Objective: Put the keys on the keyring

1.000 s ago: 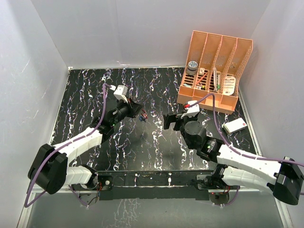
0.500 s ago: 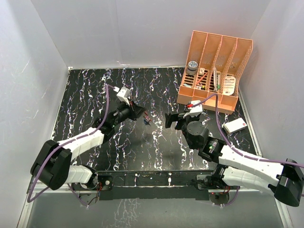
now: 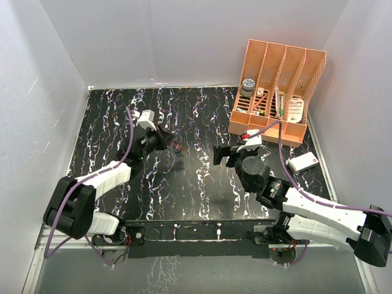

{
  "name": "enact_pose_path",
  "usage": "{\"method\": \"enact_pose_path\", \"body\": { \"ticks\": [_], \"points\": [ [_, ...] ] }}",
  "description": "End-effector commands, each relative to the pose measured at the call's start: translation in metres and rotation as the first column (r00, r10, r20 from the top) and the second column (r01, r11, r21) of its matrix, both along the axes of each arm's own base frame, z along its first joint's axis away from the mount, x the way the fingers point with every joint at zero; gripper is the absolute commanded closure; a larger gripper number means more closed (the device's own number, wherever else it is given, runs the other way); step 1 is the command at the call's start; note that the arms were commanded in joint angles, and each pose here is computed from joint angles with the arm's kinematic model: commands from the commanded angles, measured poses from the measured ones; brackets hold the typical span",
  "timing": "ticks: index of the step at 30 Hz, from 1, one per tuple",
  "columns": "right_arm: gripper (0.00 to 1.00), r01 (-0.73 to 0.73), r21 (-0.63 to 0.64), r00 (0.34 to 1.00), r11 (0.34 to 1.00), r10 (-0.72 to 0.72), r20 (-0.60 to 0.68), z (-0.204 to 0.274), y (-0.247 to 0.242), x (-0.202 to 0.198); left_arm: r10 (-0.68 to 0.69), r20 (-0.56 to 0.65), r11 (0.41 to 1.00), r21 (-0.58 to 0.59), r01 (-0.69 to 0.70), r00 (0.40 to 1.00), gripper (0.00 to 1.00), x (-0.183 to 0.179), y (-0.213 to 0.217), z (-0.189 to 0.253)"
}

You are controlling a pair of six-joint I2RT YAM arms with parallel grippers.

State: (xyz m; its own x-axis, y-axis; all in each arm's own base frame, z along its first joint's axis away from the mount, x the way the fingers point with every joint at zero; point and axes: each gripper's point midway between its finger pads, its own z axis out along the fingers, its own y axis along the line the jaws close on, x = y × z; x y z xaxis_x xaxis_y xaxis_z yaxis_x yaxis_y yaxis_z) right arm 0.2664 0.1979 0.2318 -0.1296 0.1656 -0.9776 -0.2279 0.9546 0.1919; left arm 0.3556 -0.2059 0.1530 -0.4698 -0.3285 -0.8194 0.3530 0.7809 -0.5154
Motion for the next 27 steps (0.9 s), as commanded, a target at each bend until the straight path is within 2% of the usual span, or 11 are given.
{"method": "enact_pose_path", "body": {
  "ticks": [1,5,11,15,20,27],
  "points": [
    [0.02,0.018,0.048,0.999,0.999,-0.020,0.037,0.018,-0.002,0.002,-0.041,0.026,0.998,-0.047,0.043,0.999,1.00,0.004,-0.012,0.015],
    [0.02,0.010,0.046,0.999,0.999,-0.012,0.034,0.017,0.001,0.003,-0.083,0.003,0.994,-0.077,0.083,0.997,1.00,0.005,-0.023,0.006],
    [0.02,0.004,0.047,1.000,0.999,-0.006,0.026,0.014,0.003,0.003,-0.230,-0.015,0.957,-0.188,0.223,0.973,1.00,0.002,-0.057,0.002],
    [0.02,0.006,0.047,1.000,0.999,-0.007,0.026,0.013,0.002,0.002,-0.272,-0.031,0.946,-0.192,0.261,0.962,1.00,0.003,-0.074,-0.008],
    [0.02,-0.003,0.049,1.000,0.999,0.002,0.025,0.011,0.003,0.001,-0.257,-0.061,0.953,-0.184,0.242,0.965,1.00,0.013,-0.078,-0.025],
    [0.02,-0.009,0.042,1.000,0.999,0.008,0.022,0.010,0.004,0.002,-0.153,-0.038,0.985,-0.092,0.149,0.988,1.00,0.029,-0.061,-0.041]
  ]
}}
